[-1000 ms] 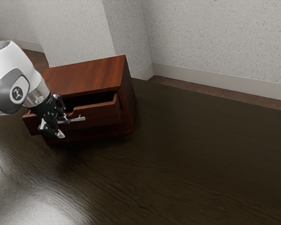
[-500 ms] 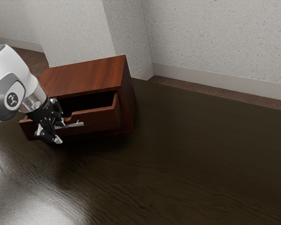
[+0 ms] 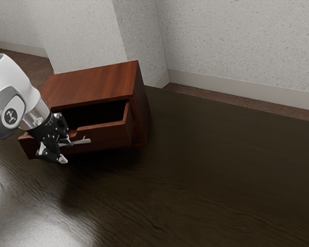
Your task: Pull the drawer handle with one arm to open the drawer
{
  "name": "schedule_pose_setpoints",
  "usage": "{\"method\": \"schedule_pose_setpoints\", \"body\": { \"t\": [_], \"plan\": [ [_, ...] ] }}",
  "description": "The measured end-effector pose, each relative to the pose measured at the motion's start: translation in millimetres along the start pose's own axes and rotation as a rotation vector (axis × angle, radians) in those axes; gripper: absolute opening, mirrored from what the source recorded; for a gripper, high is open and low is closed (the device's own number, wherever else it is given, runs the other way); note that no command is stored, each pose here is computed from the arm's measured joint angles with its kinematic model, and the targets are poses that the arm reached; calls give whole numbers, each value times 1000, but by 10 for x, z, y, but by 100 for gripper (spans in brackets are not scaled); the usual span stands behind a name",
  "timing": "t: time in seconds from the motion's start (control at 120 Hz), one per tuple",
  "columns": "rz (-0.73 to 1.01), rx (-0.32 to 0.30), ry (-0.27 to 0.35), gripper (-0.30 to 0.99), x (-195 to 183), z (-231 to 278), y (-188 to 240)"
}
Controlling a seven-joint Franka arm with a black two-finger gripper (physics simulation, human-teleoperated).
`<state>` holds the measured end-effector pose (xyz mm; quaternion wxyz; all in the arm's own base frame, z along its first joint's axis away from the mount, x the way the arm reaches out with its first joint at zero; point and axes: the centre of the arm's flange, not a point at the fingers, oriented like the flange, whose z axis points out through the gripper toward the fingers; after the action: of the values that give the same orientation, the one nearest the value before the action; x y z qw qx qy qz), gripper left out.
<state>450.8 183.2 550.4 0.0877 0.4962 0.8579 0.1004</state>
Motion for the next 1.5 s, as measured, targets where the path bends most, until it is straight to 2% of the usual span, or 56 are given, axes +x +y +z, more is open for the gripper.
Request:
{"method": "schedule_pose_setpoints", "body": {
  "t": [1.375,1.5],
  "plan": [
    [6,-63,9,32,-130,-208,-455],
    [12,-86,14,32,-145,-316,-478]
  ]
}}
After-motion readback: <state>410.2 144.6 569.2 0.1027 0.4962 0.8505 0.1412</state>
